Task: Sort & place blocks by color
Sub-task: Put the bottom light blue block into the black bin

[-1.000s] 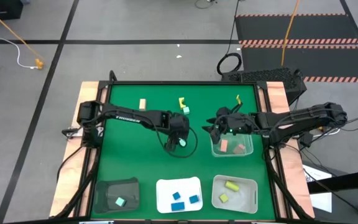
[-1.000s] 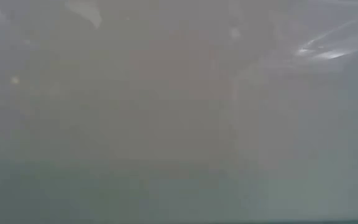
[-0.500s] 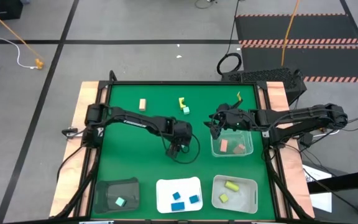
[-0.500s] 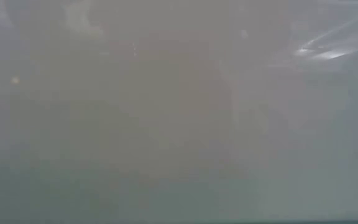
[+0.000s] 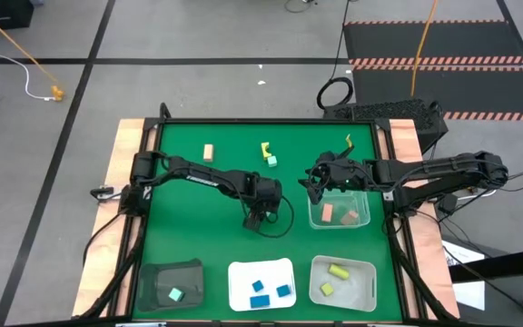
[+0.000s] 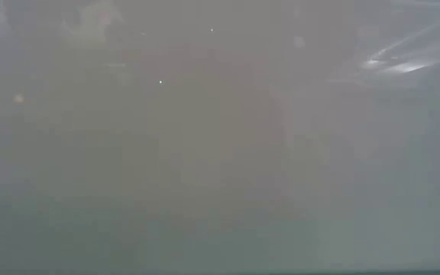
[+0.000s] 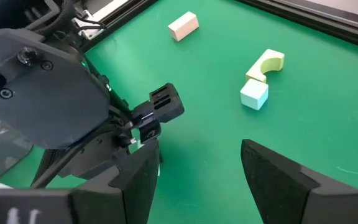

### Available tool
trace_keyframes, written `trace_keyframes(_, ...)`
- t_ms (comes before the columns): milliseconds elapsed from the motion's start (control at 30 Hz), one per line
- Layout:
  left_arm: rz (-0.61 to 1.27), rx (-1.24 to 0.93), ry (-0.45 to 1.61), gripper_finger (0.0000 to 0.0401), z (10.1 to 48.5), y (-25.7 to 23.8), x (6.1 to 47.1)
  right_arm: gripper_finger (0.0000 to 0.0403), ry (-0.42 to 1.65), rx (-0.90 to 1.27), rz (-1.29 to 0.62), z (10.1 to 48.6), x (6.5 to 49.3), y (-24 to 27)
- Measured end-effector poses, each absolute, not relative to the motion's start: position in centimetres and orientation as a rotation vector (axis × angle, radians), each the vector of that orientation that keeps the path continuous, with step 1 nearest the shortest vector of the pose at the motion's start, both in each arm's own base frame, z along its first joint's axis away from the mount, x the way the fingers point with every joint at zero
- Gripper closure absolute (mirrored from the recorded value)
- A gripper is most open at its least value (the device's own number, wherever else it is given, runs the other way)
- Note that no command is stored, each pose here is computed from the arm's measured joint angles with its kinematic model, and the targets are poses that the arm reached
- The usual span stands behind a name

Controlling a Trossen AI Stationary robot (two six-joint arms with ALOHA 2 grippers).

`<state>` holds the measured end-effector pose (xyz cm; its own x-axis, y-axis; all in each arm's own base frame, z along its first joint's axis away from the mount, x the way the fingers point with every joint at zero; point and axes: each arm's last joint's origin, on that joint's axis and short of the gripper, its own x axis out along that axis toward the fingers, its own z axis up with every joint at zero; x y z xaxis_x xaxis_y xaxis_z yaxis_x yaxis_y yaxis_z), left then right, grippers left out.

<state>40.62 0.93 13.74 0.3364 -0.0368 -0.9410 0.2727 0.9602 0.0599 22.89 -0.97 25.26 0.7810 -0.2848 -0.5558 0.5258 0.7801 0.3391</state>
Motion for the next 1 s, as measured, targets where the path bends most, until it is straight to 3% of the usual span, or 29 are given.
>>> trace_keyframes(100, -0.190, 0.196, 1.239, 0.0274, 13.7, 0.9, 40.4, 0.0183, 0.504, 0.507, -0.459, 25.3, 22.9, -1.0)
trace_keyframes(400, -0.090, 0.101, 1.301, 0.0275, 15.4, 1.0, 39.0, 0.0183, 0.504, 0.507, -0.459, 25.3, 22.9, -1.0)
trace_keyframes(700, -0.053, 0.087, 1.122, 0.0275, 21.8, 1.0, 37.7, 0.0183, 0.495, 0.545, -0.470, 25.3, 22.9, -1.0)
trace_keyframes(1000, -0.018, 0.035, 1.113, 0.0275, 29.1, -0.3, 31.8, 0.0183, 0.491, 0.582, -0.482, 25.2, 22.9, -1.0)
